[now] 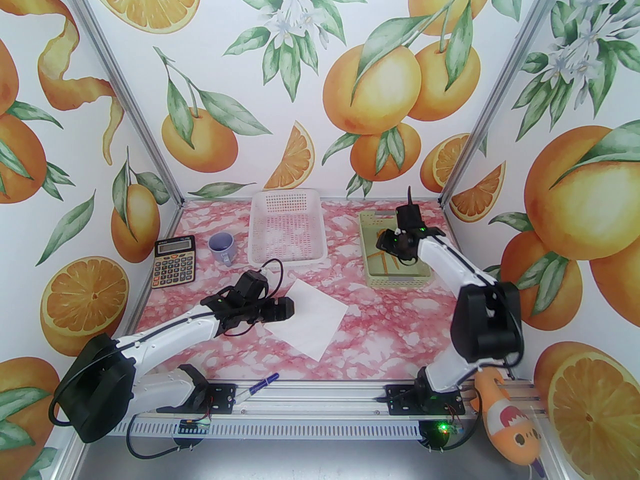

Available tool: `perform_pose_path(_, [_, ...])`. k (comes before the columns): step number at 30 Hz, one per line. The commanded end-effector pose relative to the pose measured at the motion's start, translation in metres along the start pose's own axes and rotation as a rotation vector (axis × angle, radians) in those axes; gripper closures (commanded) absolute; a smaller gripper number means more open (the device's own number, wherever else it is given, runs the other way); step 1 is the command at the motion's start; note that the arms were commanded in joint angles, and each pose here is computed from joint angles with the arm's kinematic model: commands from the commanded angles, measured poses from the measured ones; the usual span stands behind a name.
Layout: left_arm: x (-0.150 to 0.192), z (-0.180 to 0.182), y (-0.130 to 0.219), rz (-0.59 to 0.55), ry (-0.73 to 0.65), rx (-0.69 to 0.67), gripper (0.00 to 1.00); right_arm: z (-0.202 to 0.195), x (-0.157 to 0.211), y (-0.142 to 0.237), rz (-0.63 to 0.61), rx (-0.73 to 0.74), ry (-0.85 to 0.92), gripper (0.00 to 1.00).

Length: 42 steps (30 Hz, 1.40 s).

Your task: Place the utensils on the paper napkin and roll it up

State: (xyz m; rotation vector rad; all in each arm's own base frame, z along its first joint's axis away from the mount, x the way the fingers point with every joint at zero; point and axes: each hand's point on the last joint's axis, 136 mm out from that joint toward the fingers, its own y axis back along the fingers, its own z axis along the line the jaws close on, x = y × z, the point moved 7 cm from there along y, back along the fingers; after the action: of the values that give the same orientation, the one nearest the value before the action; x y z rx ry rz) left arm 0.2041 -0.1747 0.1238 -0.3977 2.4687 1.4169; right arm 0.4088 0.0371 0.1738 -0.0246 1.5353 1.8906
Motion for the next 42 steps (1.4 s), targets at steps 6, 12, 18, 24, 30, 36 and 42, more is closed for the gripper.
perform_pose_path(6, [-0.017, 0.000, 0.034, -0.234, -0.088, -0.059, 0.12, -0.002, -0.017, -0.026, -0.042, 0.113, -0.342, 0.62])
perform_pose_path(12, [-0.028, 0.001, 0.062, -0.385, -0.151, -0.102, 0.07, -0.012, -0.014, -0.035, -0.059, 0.177, -0.402, 0.62])
perform_pose_path(18, [-0.030, 0.007, 0.077, -0.478, -0.169, -0.142, 0.05, -0.012, -0.010, -0.053, -0.009, 0.184, -0.417, 0.62])
perform_pose_path(24, [-0.030, 0.012, 0.081, -0.493, -0.186, -0.170, 0.03, -0.013, -0.009, -0.063, 0.003, 0.205, -0.427, 0.62])
perform_pose_path(30, [-0.032, 0.012, 0.084, -0.491, -0.202, -0.183, 0.03, -0.013, -0.008, -0.075, 0.019, 0.216, -0.435, 0.62])
perform_pose_path(36, [-0.033, 0.013, 0.085, -0.492, -0.201, -0.188, 0.02, -0.011, -0.011, -0.081, 0.026, 0.224, -0.437, 0.65])
perform_pose_path(42, [-0.033, 0.014, 0.086, -0.494, -0.194, -0.192, 0.02, -0.015, -0.008, -0.088, 0.029, 0.243, -0.458, 0.65])
